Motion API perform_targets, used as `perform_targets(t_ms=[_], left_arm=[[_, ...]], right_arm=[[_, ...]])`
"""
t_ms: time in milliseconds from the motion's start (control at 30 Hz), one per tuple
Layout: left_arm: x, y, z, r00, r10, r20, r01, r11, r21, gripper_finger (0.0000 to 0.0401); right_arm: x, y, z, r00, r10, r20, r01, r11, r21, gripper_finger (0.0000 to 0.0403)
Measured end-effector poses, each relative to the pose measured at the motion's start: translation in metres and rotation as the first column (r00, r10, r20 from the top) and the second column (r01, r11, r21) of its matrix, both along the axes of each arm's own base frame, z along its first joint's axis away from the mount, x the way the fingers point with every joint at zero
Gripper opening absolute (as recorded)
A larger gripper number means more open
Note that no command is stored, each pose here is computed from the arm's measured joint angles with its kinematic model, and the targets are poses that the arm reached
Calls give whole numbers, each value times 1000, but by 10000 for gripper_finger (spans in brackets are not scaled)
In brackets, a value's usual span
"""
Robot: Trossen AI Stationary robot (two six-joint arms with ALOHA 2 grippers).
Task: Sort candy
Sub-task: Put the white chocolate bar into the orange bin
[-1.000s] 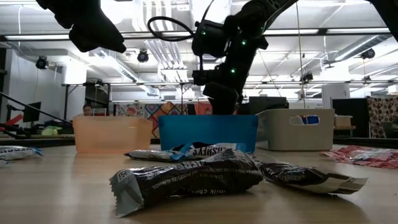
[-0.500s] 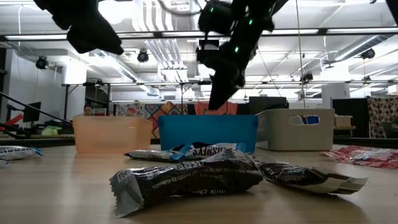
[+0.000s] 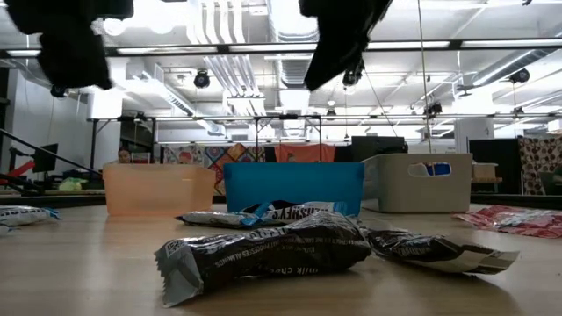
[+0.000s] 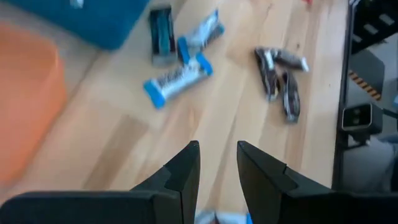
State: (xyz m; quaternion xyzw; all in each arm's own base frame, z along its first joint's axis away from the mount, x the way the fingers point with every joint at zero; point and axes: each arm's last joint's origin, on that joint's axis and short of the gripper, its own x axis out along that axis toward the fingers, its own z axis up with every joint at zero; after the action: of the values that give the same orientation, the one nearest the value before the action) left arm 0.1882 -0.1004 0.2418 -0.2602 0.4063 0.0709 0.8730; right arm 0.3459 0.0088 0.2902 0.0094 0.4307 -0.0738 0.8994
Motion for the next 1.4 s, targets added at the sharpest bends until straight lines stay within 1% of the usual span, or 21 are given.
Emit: perform_targets(t_ms=[233,433,600,933,1067,1167,1400], left_arm=[[-15,-7,-7,990,72,-125,-79,996,-51,91],[-24,-7,-11,968,142,-206,-156,986,-55,91],[-26,-5,-19,934,216,-284,-230,973,-14,91],[-17,-12,-41,891,255,-376,-247,967,70,93],[-12,-14,-52,867,276,-414,-253,961,111,111],[-9,-15,-59,845,301,-443,-270,954,132,132],[-2,-16,-78,803,338,-490,-272,940,204,182]], right_arm=[[-20,22,16,998,65,-8,-65,998,4,152],[-37,32,25,996,85,2,-85,996,20,161],[-55,31,22,997,79,12,-79,996,50,173],[-82,27,7,996,22,86,-31,994,103,183],[-87,27,1,995,3,101,-15,992,122,183],[-89,26,-1,995,-9,101,-5,991,132,183],[-89,26,-4,996,-18,93,5,990,139,183]])
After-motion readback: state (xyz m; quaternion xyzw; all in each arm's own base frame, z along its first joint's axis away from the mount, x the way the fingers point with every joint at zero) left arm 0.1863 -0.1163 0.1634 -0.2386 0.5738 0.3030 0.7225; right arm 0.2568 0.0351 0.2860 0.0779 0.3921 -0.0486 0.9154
